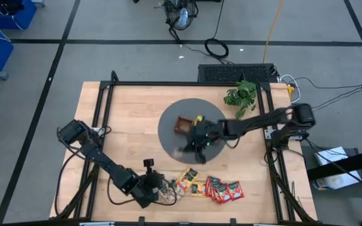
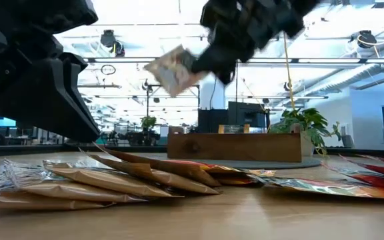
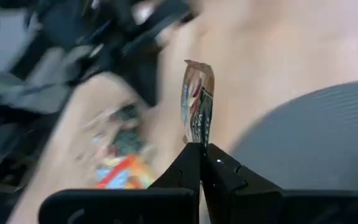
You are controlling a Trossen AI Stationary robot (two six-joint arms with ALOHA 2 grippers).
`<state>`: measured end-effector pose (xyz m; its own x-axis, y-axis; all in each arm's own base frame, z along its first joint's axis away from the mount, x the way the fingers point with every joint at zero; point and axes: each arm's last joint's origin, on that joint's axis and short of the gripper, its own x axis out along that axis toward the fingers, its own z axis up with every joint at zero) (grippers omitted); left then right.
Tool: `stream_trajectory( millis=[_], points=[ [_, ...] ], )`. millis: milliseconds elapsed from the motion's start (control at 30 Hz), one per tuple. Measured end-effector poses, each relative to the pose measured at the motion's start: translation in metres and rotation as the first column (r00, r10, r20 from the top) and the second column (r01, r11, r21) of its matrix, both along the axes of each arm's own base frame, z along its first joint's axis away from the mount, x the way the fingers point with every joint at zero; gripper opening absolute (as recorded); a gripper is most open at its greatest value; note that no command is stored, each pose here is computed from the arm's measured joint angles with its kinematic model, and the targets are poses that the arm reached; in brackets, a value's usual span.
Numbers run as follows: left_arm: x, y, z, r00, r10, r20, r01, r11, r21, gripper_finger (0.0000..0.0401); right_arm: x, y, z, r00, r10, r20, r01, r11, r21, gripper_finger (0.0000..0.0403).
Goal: Pick & Place Tea
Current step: Put the brown tea bag to the left section into the wooden organizer
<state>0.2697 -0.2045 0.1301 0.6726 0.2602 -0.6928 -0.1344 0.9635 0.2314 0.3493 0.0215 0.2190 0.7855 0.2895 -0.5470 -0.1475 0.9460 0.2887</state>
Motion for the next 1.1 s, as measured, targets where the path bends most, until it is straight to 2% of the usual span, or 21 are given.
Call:
stream_trajectory(
  millis=[100,200,267,333,500,700,900,1100],
  points=[
    [0.000,0.001,0.000,1.000,0.005,-0.008,-0.005,1.000,0.013,0.0035,-0.004,-0.012,0.040,0.993,-0.110,-0.052,0.100,0.981,-0.168,0.0000],
    [-0.001,0.002,0.000,1.000,0.006,-0.010,-0.006,1.000,0.016,0.0035,-0.003,-0.024,0.069,0.961,-0.241,-0.137,0.183,0.922,-0.341,0.0000],
    [-0.001,0.002,0.000,1.000,0.006,-0.010,-0.006,1.000,0.017,0.0035,0.001,-0.035,0.081,0.930,-0.317,-0.185,0.215,0.879,-0.426,0.0000],
    [-0.001,0.002,-0.001,1.000,0.008,-0.015,-0.008,1.000,0.024,0.0035,0.008,-0.048,0.081,0.908,-0.342,-0.243,0.197,0.859,-0.472,0.0000],
    [-0.002,0.003,-0.001,0.999,0.024,-0.022,-0.023,0.999,0.023,0.0035,0.026,-0.075,0.048,0.888,-0.273,-0.369,0.100,0.899,-0.426,0.0000],
    [-0.004,0.004,-0.001,0.999,0.032,-0.032,-0.031,0.999,0.026,0.0035,0.039,-0.091,0.008,0.839,-0.270,-0.473,0.041,0.897,-0.440,0.0000],
    [-0.004,0.004,-0.001,0.999,0.035,-0.032,-0.034,0.999,0.024,0.0035,0.042,-0.091,-0.001,0.833,-0.244,-0.496,-0.005,0.894,-0.448,0.0000],
    [-0.003,0.004,-0.001,0.999,0.037,-0.027,-0.037,0.999,0.024,0.0035,0.041,-0.094,-0.001,0.827,-0.264,-0.496,0.022,0.898,-0.440,0.0000]
  ],
)
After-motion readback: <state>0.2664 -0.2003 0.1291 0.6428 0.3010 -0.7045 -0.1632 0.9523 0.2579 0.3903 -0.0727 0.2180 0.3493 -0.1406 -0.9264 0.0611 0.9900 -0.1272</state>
